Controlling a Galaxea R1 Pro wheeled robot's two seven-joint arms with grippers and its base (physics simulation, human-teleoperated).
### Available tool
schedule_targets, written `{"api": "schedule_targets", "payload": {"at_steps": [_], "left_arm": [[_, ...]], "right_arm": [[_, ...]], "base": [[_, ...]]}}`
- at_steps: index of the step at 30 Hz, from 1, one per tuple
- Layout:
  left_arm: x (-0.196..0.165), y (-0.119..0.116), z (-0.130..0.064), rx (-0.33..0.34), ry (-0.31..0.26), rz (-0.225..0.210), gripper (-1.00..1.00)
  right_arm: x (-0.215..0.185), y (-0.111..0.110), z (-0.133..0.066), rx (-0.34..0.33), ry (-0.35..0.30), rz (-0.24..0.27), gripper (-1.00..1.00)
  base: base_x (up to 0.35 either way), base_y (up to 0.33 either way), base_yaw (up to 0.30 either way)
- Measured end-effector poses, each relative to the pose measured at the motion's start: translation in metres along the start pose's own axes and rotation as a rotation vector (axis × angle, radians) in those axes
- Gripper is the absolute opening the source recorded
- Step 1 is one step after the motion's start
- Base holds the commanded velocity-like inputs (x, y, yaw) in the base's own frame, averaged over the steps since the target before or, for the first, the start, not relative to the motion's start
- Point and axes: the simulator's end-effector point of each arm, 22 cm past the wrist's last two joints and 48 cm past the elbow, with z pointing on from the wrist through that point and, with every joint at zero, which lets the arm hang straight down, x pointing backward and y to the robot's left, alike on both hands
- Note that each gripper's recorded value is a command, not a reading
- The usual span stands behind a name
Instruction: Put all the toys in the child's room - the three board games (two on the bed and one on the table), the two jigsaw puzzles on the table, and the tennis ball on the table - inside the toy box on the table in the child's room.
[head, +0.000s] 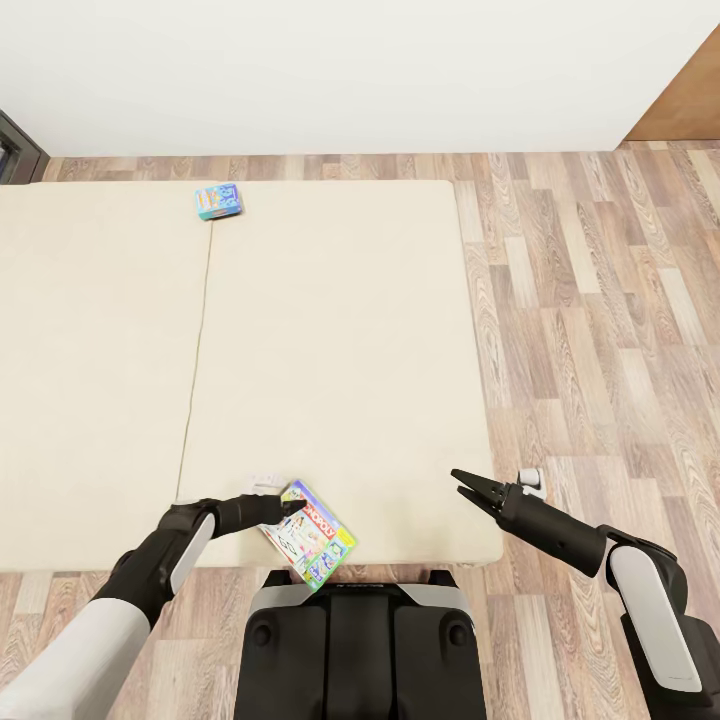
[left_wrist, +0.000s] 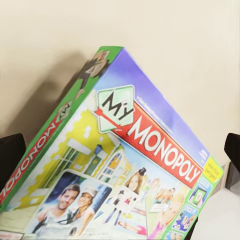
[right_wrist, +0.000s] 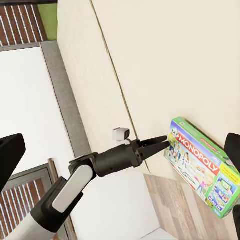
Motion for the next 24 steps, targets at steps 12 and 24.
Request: {"api": "schedule_targets", "payload": {"at_steps": [12,24], "left_arm": [[-0.005,-0.004,-0.007,0.003,0.03,-0.024,1.0],[-0.005,0.005,-0.016,-0.012,0.063,-0.083,1.0]], "right_arm": [[0.0,0.0,0.0,-0.001,0.0,0.001,1.0],[0.0,0.0,0.0,-0.001,0.0,0.001,1.0]], "base": [[0.0,0.0,0.0],[0.0,0.0,0.0]]}}
